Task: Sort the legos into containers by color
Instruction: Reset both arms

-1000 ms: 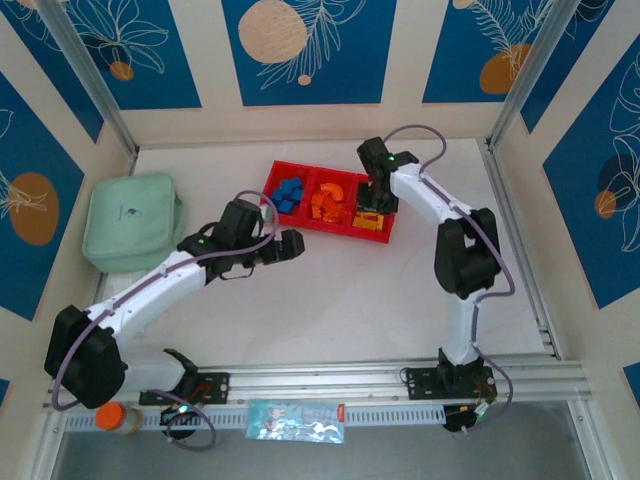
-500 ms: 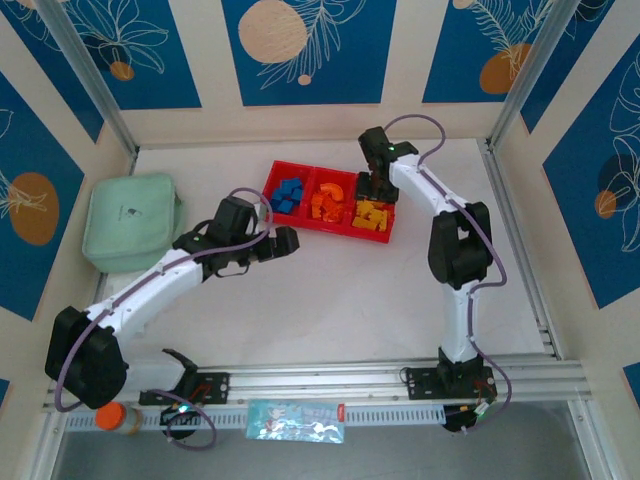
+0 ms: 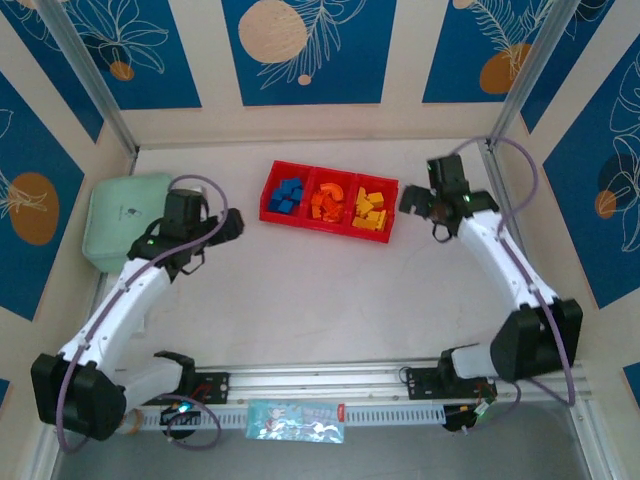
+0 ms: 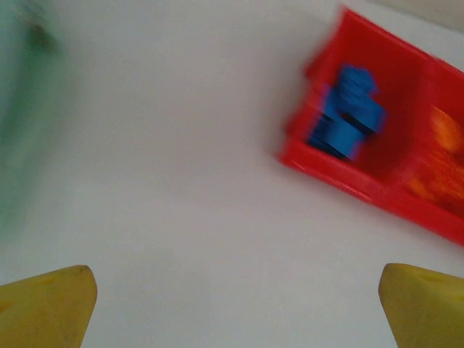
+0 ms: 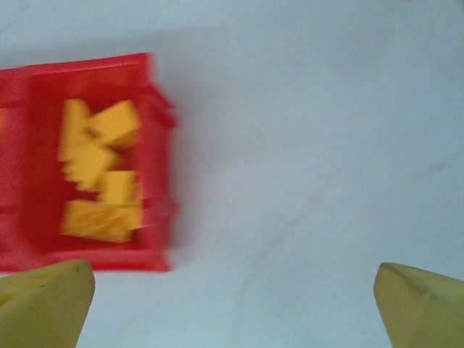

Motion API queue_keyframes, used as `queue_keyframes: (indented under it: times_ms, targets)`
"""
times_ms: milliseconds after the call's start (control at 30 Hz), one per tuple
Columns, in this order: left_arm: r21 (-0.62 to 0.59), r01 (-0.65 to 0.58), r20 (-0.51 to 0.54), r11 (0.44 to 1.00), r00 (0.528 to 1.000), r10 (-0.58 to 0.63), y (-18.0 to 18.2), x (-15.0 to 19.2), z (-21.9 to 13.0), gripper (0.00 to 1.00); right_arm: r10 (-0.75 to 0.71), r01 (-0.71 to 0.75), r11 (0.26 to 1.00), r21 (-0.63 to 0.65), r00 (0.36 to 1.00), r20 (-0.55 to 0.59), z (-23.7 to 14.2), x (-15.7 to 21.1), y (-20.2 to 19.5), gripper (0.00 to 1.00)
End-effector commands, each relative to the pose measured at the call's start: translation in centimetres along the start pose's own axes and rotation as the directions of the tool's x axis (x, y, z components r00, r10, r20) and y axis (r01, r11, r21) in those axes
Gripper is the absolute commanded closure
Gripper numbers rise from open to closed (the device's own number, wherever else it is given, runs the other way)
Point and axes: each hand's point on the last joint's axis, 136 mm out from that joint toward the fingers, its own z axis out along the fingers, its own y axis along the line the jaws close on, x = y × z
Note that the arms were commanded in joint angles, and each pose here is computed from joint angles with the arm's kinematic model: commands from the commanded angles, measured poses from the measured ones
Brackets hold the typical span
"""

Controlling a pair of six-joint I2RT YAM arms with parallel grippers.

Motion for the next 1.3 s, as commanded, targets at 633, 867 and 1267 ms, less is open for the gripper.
queue_keyframes:
  times_ms: [633, 867, 1267]
  targets:
    - [-0.074, -0.296, 0.435, 0.952, 0.850, 0.298, 6.1, 2.1, 10.9, 0.01, -0.077, 0.263, 0.910, -0.320, 0.866, 0.493, 8.7, 2.1, 0.7, 0.01]
    - [-0.093, -0.297, 0.394, 0.950, 0.866, 0.309, 6.2, 2.4, 12.1, 0.01, -0.124, 0.288, 0.915, -0.281, 0.866, 0.484, 9.7, 2.3, 1.4, 0.01]
    - [-0.094, -0.300, 0.401, 0.949, 0.862, 0.311, 6.2, 2.3, 12.0, 0.01, -0.129, 0.296, 0.908, -0.295, 0.871, 0.474, 9.8, 2.4, 1.6, 0.01]
